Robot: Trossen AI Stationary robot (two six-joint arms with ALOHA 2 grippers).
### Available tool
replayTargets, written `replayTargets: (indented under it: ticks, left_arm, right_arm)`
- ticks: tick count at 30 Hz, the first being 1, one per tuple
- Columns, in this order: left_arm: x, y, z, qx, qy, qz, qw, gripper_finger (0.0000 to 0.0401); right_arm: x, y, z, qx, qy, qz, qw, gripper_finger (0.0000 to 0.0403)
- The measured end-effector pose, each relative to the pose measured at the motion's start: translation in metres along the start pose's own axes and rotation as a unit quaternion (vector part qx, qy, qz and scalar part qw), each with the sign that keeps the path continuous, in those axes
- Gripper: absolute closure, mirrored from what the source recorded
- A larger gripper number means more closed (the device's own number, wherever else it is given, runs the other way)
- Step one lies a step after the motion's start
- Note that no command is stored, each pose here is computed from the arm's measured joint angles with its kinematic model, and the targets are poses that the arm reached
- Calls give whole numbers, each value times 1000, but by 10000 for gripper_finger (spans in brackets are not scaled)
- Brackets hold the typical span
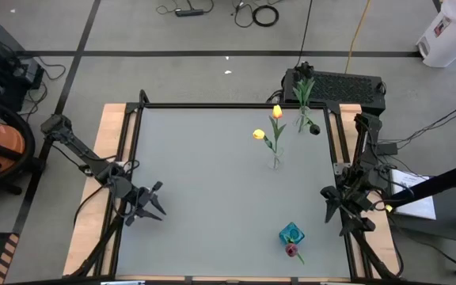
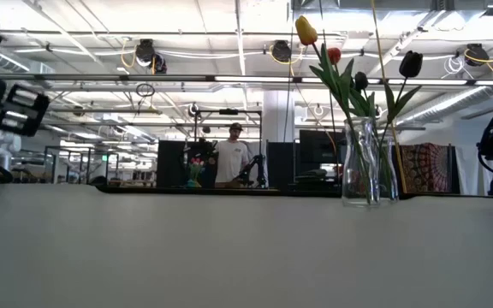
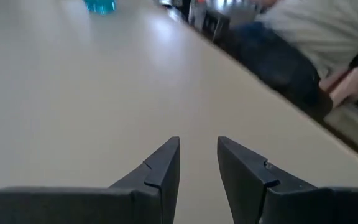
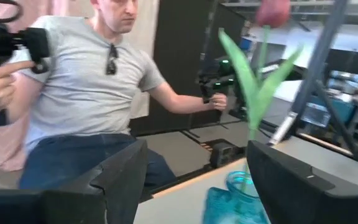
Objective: Sort flowers into vase by color
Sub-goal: Return to Home Position
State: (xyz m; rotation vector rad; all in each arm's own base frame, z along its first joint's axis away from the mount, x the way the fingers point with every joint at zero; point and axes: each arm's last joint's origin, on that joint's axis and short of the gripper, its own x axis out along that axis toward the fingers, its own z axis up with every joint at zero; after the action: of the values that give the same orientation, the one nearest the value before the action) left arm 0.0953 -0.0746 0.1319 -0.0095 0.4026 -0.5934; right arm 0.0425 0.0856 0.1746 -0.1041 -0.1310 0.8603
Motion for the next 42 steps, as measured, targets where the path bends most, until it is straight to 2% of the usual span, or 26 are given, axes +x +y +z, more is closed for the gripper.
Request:
replayTargets:
  ticks: [3, 8, 13, 18, 25, 42]
  left_arm:
    - [0, 1, -6, -14, 31, 2, 999, 287]
    - [0, 1, -7, -24, 36, 1, 999, 287]
    - [0, 1, -7, -25, 39, -2, 999, 287]
    - [0, 1, -8, -26, 40, -2, 999, 287]
    - [0, 1, -8, -90, 40, 1, 995, 287]
    - [0, 1, -8, -90, 39, 2, 995, 287]
  right_arm:
    - [0, -2, 0, 2, 3, -33, 999, 135]
    - [0, -5, 0, -1, 10, -81, 997, 135]
    - [0, -5, 0, -29, 13, -84, 996, 135]
    - [0, -5, 0, -5, 10, -84, 996, 135]
    - [0, -5, 0, 3, 10, -84, 996, 135]
    - [0, -5, 0, 4, 9, -84, 996, 135]
